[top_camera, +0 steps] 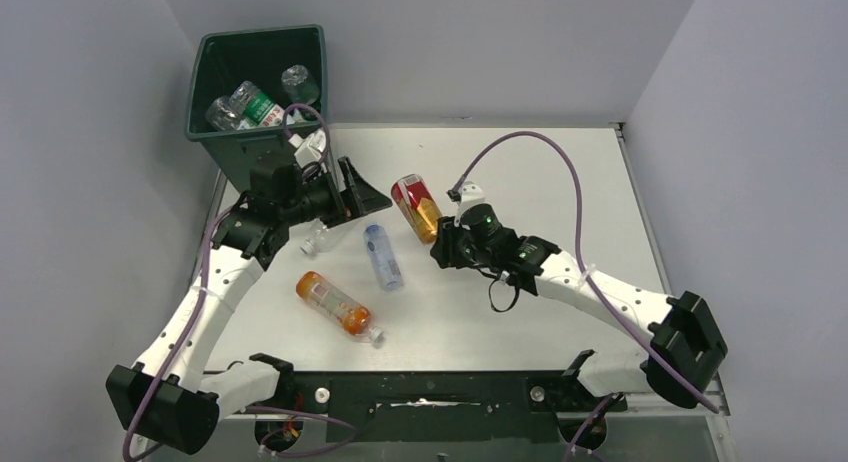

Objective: Put the plastic bottles in the bin
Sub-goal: Pick up the plastic bottle at the center of the board.

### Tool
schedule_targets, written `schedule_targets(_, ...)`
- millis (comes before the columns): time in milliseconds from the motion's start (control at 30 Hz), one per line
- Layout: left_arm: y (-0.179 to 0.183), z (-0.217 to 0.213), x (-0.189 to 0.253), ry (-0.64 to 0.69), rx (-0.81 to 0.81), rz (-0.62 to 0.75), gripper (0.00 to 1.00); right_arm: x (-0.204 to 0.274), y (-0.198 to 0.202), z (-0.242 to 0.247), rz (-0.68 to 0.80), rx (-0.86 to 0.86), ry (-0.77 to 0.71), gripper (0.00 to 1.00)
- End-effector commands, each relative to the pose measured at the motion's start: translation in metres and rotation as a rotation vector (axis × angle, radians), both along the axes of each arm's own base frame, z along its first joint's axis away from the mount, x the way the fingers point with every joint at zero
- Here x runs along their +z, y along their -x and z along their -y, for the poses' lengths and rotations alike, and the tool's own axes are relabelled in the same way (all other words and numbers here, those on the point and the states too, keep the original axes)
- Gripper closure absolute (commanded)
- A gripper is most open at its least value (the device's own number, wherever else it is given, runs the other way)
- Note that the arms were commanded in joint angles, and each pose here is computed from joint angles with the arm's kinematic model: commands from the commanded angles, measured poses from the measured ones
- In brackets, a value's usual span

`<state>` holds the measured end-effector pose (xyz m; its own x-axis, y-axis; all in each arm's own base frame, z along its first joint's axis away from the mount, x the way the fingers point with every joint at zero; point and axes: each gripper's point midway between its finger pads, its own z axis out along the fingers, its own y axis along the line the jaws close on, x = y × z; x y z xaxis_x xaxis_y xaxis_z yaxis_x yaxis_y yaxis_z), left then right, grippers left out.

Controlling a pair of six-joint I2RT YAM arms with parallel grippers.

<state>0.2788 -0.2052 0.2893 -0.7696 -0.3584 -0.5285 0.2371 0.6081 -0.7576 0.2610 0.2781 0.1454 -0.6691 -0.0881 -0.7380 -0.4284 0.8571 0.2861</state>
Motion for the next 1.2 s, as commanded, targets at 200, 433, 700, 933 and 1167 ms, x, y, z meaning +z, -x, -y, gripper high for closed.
schedule_targets(200,-0.005,0.028,0.021,0.073,0.023,0.069,0.15,0.044,-0.004,0.01,0.088,-0.081,-0.094,0.78)
schedule_targets(433,-0.003,0.036,0.012,0.069,0.038,0.057,0.15,0.066,-0.005,0.005,0.116,-0.071,-0.139,0.78)
schedule_targets(700,-0.013,0.037,-0.005,0.043,0.083,0.059,0.15,0.094,0.002,-0.011,0.146,-0.013,-0.228,0.78)
schedule_targets(933,-0.026,0.039,-0.014,0.038,0.113,0.069,0.15,0.103,0.018,-0.023,0.147,0.034,-0.261,0.78)
schedule_targets(1167,-0.032,0.047,-0.011,0.075,0.121,0.083,0.15,0.105,0.03,-0.038,0.144,0.066,-0.258,0.78)
